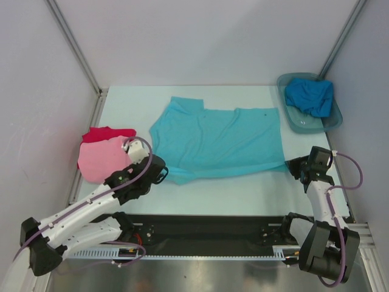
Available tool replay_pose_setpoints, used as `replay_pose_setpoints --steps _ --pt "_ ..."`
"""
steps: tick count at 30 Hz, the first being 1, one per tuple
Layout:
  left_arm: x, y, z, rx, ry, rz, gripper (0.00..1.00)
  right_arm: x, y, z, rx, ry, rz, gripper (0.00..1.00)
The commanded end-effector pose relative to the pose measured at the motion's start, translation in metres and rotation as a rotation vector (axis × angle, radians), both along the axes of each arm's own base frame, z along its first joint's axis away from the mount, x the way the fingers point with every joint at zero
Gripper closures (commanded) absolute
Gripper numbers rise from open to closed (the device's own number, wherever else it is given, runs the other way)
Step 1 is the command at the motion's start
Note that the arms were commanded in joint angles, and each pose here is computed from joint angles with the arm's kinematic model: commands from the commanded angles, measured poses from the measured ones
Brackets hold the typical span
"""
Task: Fold and stack the t-shirts
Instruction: Fold the tshirt
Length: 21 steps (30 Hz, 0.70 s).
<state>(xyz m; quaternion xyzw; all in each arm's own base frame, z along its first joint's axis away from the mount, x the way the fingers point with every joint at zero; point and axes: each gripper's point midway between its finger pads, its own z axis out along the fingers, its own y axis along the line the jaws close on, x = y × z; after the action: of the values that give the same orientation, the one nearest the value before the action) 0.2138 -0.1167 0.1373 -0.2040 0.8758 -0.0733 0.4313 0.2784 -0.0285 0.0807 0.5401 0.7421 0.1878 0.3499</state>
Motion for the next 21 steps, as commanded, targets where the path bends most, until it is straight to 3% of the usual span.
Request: replay_pose_setpoints --steps 1,10,21 --pt "0.023 -0.002 0.027 0.0 -0.096 0.022 1.0 0.025 -0.003 0.027 -0.022 -0.095 0.012 1.0" --pt "0.058 0.032 0.026 0.062 -0.089 0.137 1.0 0.035 -0.009 0.022 -0.038 -0.085 0.001 1.0" --pt "0.101 0.014 0.014 0.1 -0.082 0.081 1.0 0.059 -0.015 0.018 -0.032 -0.106 -0.003 1.0"
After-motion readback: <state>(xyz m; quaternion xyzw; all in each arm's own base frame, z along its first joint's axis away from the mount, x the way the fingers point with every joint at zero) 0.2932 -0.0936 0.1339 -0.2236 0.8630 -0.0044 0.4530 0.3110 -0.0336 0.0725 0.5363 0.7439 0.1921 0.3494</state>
